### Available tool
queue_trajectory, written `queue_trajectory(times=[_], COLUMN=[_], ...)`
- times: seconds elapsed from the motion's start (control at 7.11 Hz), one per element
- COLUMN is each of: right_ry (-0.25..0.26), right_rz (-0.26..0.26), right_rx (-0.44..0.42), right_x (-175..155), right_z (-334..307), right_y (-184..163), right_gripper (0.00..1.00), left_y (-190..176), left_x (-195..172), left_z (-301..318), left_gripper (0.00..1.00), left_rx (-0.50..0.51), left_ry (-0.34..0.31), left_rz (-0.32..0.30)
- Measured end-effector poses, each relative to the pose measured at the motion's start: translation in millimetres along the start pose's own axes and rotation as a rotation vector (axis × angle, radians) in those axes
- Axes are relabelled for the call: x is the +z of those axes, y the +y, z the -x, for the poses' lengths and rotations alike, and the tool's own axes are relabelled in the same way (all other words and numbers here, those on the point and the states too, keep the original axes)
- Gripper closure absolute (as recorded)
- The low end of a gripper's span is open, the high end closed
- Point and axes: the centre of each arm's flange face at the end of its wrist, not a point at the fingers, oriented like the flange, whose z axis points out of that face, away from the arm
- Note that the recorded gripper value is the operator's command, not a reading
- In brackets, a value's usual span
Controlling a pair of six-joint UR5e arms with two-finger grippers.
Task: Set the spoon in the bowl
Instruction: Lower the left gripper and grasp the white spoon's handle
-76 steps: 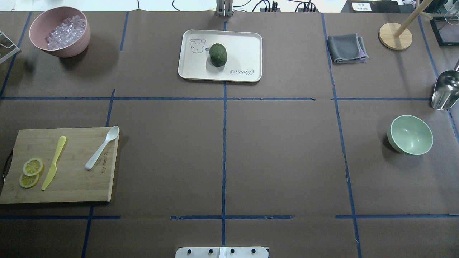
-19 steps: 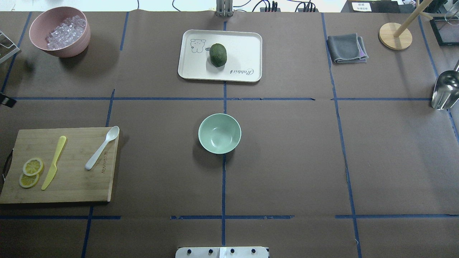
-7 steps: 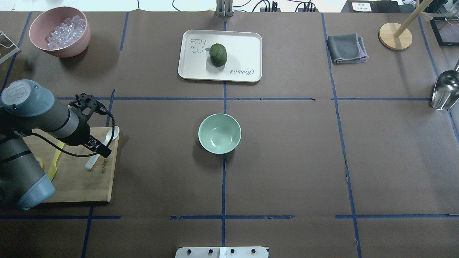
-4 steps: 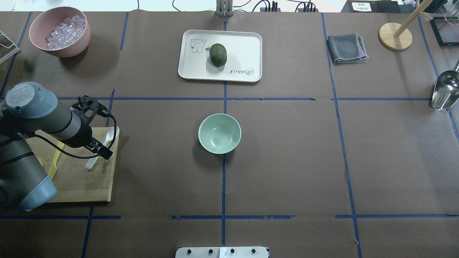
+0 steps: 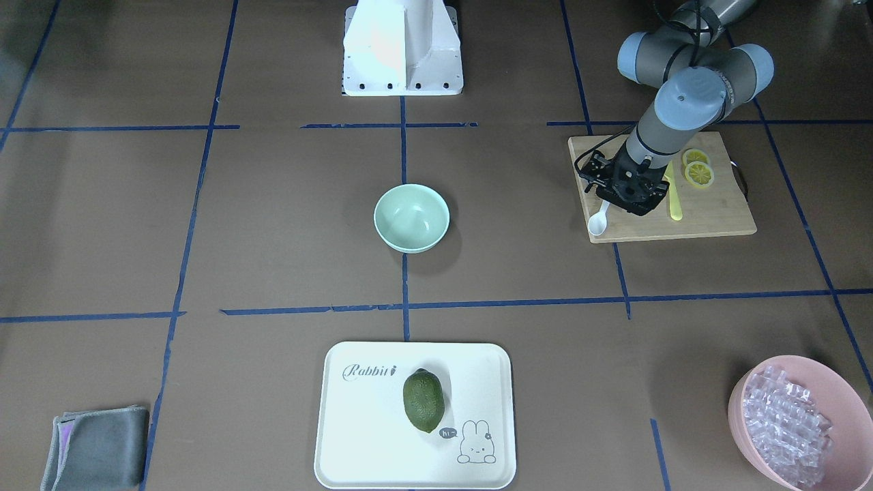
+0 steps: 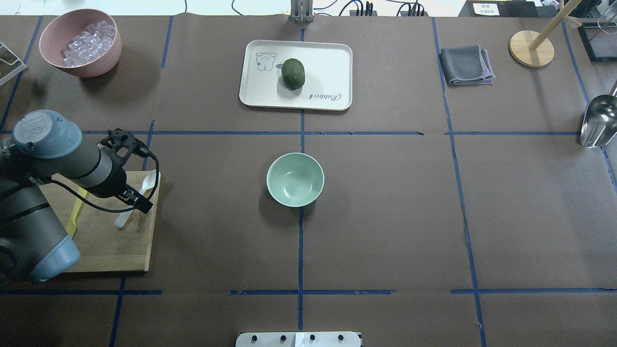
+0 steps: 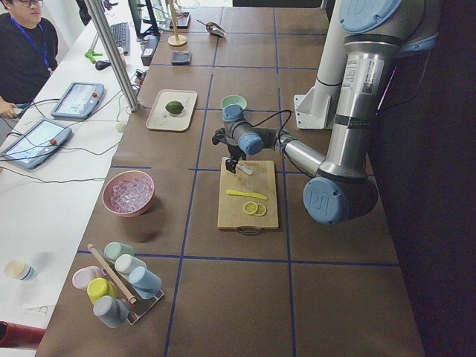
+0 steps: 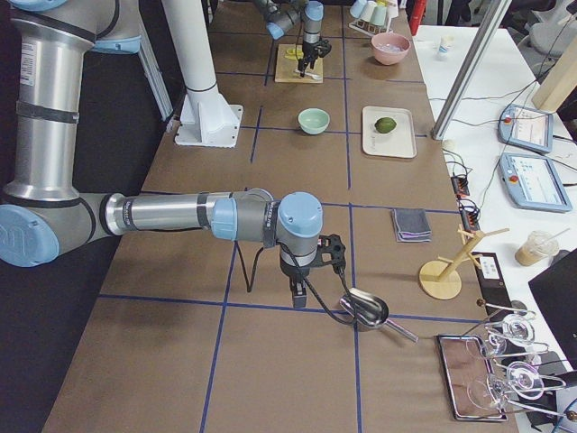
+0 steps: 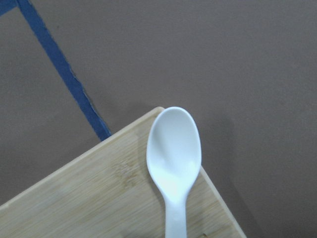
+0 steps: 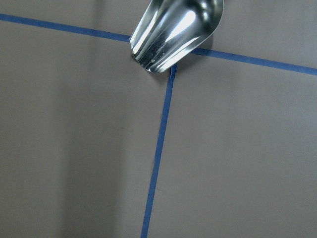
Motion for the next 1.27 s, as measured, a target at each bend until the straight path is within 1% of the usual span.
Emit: queue_trajectory(times=[0.14, 0.42, 0.56, 0.84, 0.98, 1.27], right_ry=[0.0, 0.0, 0.0, 0.0, 0.0, -0.001], right_rz=[0.0, 0.001, 0.0, 0.0, 0.0, -0.001], right_rx=[0.0, -0.002, -0.002, -0.001, 0.0, 0.0], right_x=[0.1, 0.3, 0.1, -0.1, -0.1, -0.5], right_z=[-0.3, -0.4, -0.2, 0.0, 0.1, 0.6], right_y=[0.3, 0.8, 0.8, 0.7, 0.7, 0.2], right_gripper=[0.0, 0.0, 0.0, 0.0, 0.0, 0.0], left_y=[0.0, 0.2, 0.2, 0.5, 0.4, -3.3], left_x=[0.3, 0.2, 0.1, -0.9, -3.9, -15.0], left_z=[0.2, 0.9, 1.1, -0.4, -1.5, -5.0], left_gripper=[0.72, 0.88, 0.92, 0.97, 0.98, 0.98], left_rx=[-0.001, -0.002, -0.002, -0.001, 0.001, 0.002], left_ry=[-0.001, -0.004, -0.005, -0.003, -0.001, 0.006], left_rz=[0.001, 0.0, -0.001, -0.002, -0.007, -0.027])
